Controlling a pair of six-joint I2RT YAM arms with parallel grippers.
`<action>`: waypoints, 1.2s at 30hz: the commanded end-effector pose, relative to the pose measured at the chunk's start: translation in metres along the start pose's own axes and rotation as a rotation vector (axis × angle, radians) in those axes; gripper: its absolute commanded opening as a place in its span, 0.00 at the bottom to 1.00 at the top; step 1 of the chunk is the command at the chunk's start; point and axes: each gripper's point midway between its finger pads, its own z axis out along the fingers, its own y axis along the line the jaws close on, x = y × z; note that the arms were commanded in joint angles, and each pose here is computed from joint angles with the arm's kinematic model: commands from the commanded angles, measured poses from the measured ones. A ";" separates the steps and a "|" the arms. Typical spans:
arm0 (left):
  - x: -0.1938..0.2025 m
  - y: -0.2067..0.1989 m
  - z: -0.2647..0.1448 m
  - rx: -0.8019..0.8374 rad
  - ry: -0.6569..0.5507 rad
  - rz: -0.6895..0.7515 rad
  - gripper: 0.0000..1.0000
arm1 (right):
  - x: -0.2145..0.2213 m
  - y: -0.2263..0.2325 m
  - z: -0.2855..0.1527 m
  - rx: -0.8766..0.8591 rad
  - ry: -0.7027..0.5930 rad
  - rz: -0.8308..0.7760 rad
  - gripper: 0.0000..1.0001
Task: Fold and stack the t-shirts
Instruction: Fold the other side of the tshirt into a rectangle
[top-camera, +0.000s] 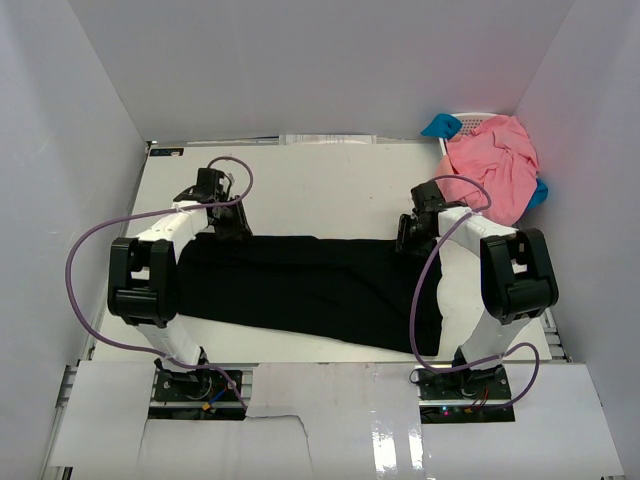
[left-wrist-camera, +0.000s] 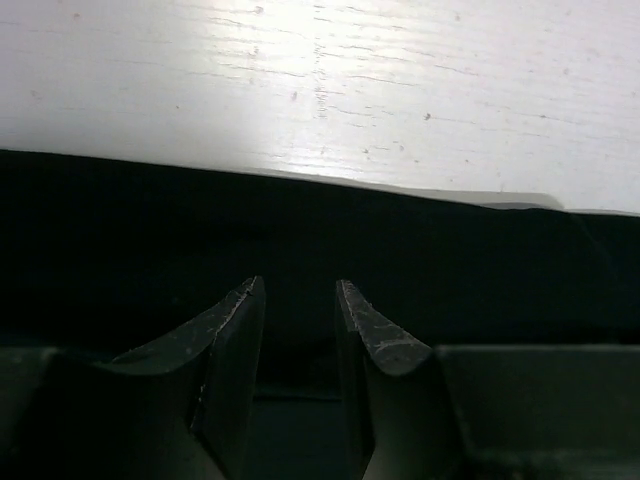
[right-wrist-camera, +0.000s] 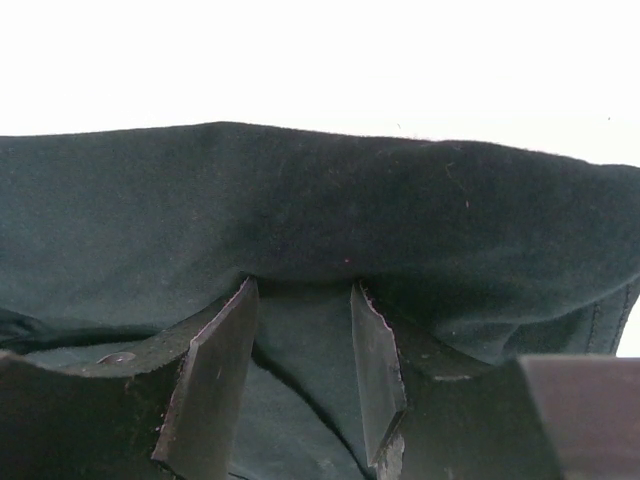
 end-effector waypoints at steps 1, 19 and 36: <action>-0.003 0.008 0.004 -0.039 0.000 0.018 0.45 | -0.017 0.007 0.001 -0.009 -0.043 -0.031 0.48; -0.010 0.020 0.076 -0.106 0.130 -0.020 0.44 | -0.050 0.013 0.042 0.031 0.006 -0.037 0.48; -0.111 0.039 0.096 -0.187 0.028 -0.074 0.45 | -0.166 -0.005 0.062 0.092 -0.105 -0.009 0.49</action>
